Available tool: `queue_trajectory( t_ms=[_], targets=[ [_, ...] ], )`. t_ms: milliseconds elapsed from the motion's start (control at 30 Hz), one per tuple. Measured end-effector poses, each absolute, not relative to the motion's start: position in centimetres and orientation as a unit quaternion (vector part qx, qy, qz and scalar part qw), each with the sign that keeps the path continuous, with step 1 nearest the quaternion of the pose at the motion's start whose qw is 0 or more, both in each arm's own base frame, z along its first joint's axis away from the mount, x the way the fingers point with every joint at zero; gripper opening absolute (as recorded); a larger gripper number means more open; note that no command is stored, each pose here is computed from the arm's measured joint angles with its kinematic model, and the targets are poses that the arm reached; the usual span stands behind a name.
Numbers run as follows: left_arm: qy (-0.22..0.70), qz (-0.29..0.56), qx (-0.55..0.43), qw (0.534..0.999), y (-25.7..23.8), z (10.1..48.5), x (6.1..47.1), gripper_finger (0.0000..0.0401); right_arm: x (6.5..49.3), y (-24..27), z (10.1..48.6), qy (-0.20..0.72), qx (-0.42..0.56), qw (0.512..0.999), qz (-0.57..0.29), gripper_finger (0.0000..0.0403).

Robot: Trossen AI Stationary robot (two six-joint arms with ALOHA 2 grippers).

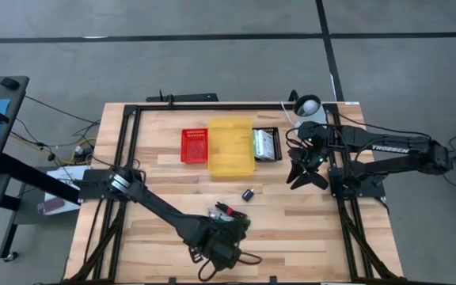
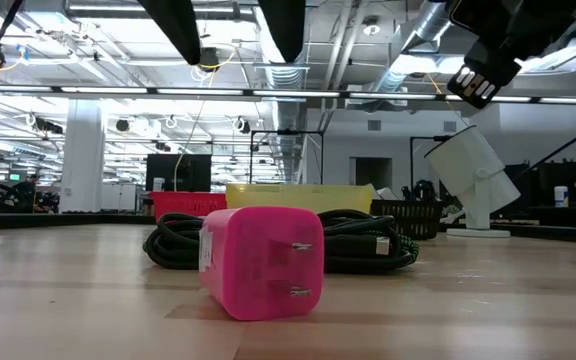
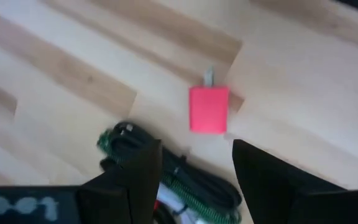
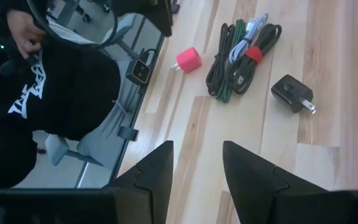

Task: Pick and place items into bin
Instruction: Put the pink charger adapter into the red bin

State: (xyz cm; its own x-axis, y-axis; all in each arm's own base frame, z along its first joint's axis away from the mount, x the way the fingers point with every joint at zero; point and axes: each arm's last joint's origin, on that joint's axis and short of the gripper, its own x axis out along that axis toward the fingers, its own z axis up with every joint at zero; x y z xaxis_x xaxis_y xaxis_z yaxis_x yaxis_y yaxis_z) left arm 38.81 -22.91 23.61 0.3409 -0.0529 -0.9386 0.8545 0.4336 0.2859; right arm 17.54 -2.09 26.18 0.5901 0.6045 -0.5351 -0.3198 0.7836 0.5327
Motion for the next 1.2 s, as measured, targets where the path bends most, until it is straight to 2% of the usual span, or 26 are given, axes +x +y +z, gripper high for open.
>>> queue_trajectory(
  t_ms=[467,733,867,1200],
  targets=[
    [0.453,-0.331,0.414,0.717,-23.2,23.9,39.2,0.0190,17.5,-2.1,26.1,0.371,0.197,0.868,0.265,0.0134],
    [0.483,-0.327,0.394,0.710,-23.2,21.5,38.6,0.0190,17.5,-2.1,26.1,0.376,0.215,0.864,0.257,0.0134],
    [0.474,-0.326,0.398,0.715,-23.6,21.5,38.5,0.0190,17.5,-2.1,26.1,0.378,0.223,0.862,0.254,0.0133],
    [0.483,-0.300,0.377,0.731,-24.0,21.6,38.3,0.0211,17.7,-2.1,26.3,0.369,0.233,0.865,0.248,0.0133]
  ],
)
